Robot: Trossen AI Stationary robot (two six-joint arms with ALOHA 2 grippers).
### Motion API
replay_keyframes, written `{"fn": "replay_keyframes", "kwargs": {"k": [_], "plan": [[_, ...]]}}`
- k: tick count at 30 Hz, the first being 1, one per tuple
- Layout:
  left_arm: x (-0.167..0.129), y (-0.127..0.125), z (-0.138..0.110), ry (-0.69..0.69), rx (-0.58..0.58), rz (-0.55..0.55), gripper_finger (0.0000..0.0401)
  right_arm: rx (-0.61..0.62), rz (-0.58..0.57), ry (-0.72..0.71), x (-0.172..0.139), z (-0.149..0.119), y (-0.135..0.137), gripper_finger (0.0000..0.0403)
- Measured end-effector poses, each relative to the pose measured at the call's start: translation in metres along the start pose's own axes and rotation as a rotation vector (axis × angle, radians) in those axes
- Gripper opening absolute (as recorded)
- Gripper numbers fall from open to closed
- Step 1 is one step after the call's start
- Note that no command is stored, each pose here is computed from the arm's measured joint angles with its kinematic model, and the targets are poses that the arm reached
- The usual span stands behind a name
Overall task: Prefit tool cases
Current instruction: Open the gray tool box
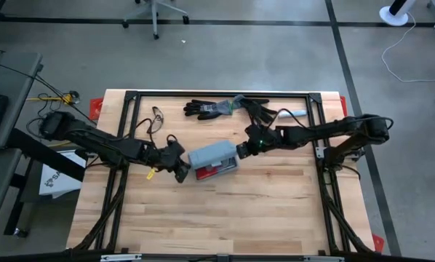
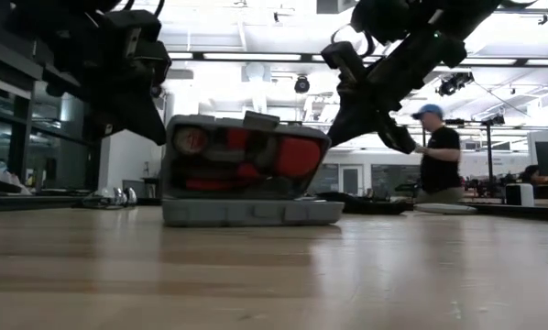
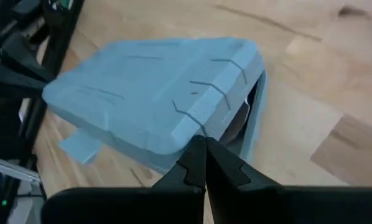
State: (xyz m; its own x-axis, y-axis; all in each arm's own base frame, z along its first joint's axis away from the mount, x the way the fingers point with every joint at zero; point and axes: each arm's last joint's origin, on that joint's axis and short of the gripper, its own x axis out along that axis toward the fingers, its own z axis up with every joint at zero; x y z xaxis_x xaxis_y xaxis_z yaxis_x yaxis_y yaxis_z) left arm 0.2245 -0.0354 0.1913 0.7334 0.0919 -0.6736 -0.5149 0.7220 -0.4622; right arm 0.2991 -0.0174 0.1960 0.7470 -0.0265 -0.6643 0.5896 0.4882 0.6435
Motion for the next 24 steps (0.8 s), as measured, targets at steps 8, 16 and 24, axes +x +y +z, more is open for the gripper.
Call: {"fn": "replay_keyframes", "kwargs": {"k": [8,16,24], "plan": [[0.0,0.005,0.004,-0.134,-0.035,0.128,0.0,0.067,-0.004,-0.04,-0.001,0.014,-0.007,0.0],[-0.001,0.009,0.009,-0.249,-0.057,0.213,0.0,0.138,0.009,-0.132,-0.002,0.03,-0.011,0.0],[0.001,0.025,0.029,-0.377,-0.124,0.321,0.0,0.18,0.029,-0.22,-0.005,0.05,-0.019,0.0]]}}
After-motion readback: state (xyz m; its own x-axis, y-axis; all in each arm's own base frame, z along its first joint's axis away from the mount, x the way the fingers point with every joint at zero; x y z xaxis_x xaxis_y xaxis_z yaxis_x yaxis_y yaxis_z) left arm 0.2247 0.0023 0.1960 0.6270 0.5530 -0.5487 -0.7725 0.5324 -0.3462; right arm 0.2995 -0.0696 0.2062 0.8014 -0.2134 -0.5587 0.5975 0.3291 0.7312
